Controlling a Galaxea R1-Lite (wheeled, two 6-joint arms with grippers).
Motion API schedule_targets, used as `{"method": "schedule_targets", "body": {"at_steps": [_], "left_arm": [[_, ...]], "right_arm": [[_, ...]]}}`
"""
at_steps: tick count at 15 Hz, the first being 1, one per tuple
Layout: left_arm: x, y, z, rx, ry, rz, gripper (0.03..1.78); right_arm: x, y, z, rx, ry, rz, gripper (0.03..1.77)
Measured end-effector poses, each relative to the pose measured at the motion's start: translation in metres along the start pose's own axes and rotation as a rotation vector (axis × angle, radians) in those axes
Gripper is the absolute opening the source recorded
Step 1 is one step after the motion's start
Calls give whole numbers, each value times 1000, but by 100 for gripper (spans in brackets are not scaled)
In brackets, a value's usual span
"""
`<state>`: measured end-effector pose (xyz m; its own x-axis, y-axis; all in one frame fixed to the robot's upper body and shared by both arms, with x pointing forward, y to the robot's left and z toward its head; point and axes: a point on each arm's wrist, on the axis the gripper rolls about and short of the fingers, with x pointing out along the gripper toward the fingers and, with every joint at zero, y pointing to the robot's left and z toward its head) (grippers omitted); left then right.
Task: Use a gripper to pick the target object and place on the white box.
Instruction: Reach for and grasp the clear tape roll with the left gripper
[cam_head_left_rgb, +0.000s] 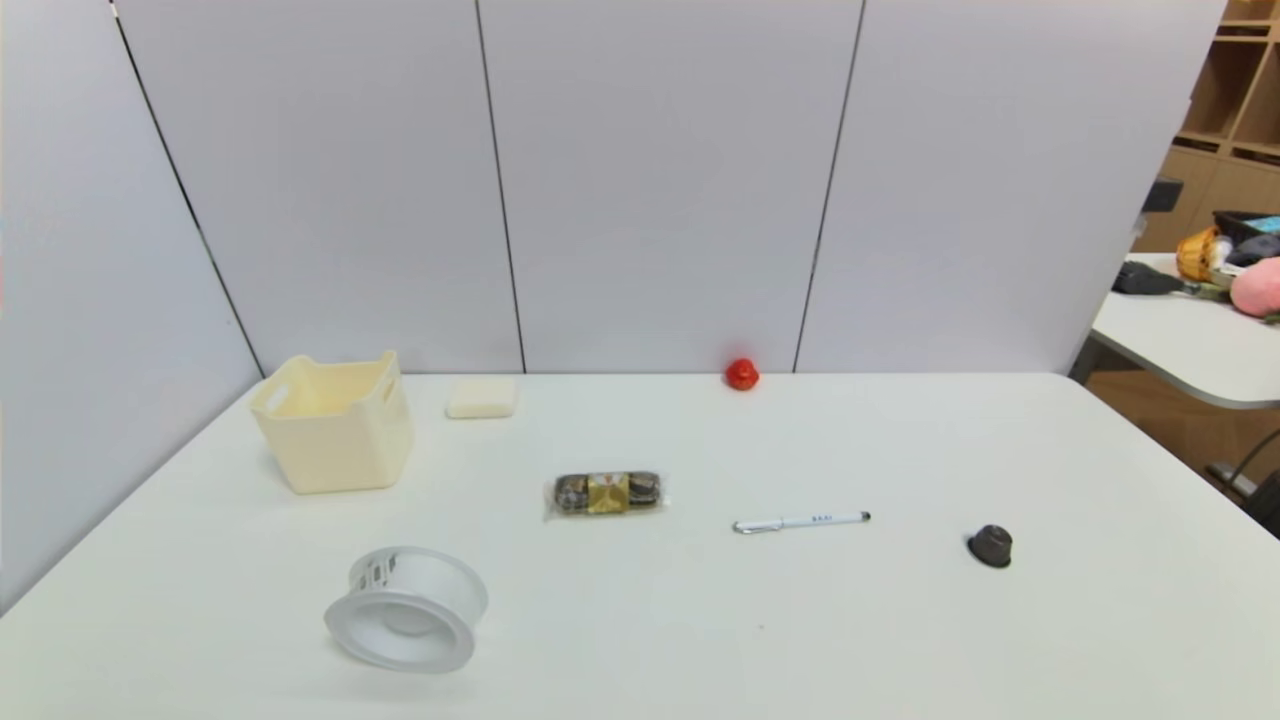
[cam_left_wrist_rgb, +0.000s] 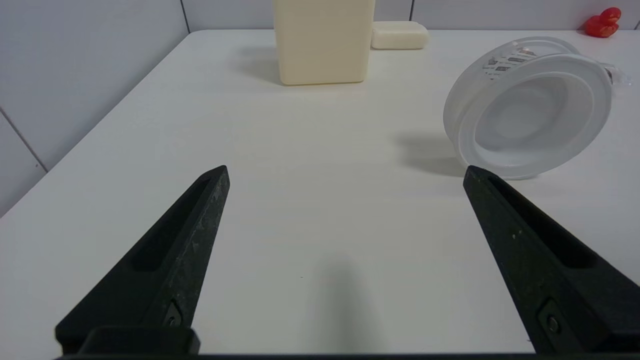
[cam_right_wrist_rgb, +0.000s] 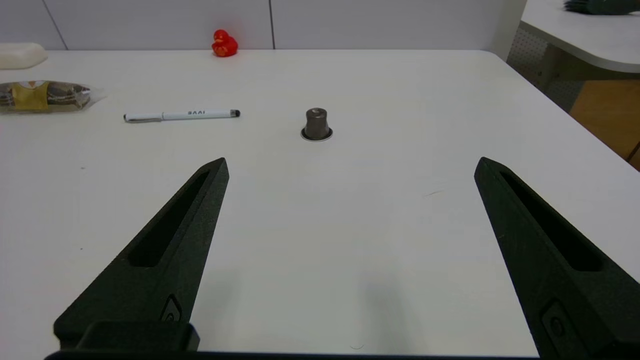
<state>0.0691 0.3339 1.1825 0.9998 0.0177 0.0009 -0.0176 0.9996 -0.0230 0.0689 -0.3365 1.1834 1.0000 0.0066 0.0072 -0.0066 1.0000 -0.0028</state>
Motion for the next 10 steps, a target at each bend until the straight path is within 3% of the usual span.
{"method": "schedule_targets", "body": {"at_steps": [5,10], "left_arm": [[2,0,14,6,30,4,169],[18,-2,79,60,124,-5,169]], "right_arm": [[0,0,0,0,0,0,170],[0,0,0,0,0,0,170]]}}
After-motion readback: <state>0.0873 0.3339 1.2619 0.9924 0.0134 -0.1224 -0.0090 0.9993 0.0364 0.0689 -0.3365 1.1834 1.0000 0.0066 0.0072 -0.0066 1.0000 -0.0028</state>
